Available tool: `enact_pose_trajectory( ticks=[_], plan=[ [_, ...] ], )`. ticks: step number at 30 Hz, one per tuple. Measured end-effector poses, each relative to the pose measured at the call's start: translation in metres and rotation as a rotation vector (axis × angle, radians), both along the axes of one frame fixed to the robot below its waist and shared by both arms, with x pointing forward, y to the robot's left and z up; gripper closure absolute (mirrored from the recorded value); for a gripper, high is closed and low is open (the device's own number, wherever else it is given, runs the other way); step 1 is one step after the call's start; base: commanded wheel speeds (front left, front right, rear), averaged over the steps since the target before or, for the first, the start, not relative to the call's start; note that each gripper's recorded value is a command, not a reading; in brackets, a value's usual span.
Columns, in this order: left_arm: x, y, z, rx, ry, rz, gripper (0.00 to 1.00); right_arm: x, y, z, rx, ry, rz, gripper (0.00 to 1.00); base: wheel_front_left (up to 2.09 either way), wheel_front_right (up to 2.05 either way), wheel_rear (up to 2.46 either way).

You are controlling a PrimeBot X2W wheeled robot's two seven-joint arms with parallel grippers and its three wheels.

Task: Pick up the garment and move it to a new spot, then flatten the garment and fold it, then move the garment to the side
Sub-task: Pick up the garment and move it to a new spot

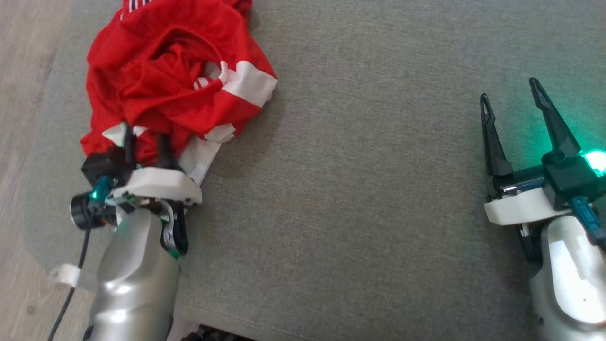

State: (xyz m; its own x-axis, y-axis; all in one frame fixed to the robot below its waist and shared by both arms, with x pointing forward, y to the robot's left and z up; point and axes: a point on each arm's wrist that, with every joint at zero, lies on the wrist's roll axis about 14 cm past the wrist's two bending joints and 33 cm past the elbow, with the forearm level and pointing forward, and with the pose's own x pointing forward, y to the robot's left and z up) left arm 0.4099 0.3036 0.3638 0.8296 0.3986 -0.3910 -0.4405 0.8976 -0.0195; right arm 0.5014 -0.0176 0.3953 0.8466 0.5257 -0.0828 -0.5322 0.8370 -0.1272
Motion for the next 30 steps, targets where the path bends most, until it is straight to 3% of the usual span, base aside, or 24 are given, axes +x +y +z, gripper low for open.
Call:
enact_pose_trajectory(
  ticks=[1,7,11,16,24,30],
  plan=[
    [0.000,0.000,0.000,0.000,0.000,0.000,1.00,0.000,0.000,0.000,0.000,0.000,0.000,0.00,0.00,0.00,0.00],
    [0.021,0.001,0.029,0.049,-0.082,-0.048,1.00,-0.002,0.000,0.004,0.007,0.001,-0.007,0.00,0.00,0.00,0.00],
    [0.039,0.009,0.082,0.168,-0.212,-0.104,1.00,-0.009,0.003,0.018,0.033,-0.007,-0.012,0.00,0.00,0.00,0.00],
    [0.061,-0.007,0.144,0.317,-0.354,-0.262,1.00,-0.015,-0.008,0.048,0.069,-0.044,-0.057,0.00,0.00,0.00,0.00],
    [0.115,-0.102,0.286,0.413,-0.677,-0.567,1.00,-0.030,-0.073,0.094,0.192,-0.088,-0.235,0.00,0.00,0.00,0.00],
    [0.123,-0.216,0.366,0.310,-0.903,-0.822,1.00,-0.057,-0.136,0.124,0.222,-0.148,-0.392,0.00,0.00,0.00,0.00]
  ],
)
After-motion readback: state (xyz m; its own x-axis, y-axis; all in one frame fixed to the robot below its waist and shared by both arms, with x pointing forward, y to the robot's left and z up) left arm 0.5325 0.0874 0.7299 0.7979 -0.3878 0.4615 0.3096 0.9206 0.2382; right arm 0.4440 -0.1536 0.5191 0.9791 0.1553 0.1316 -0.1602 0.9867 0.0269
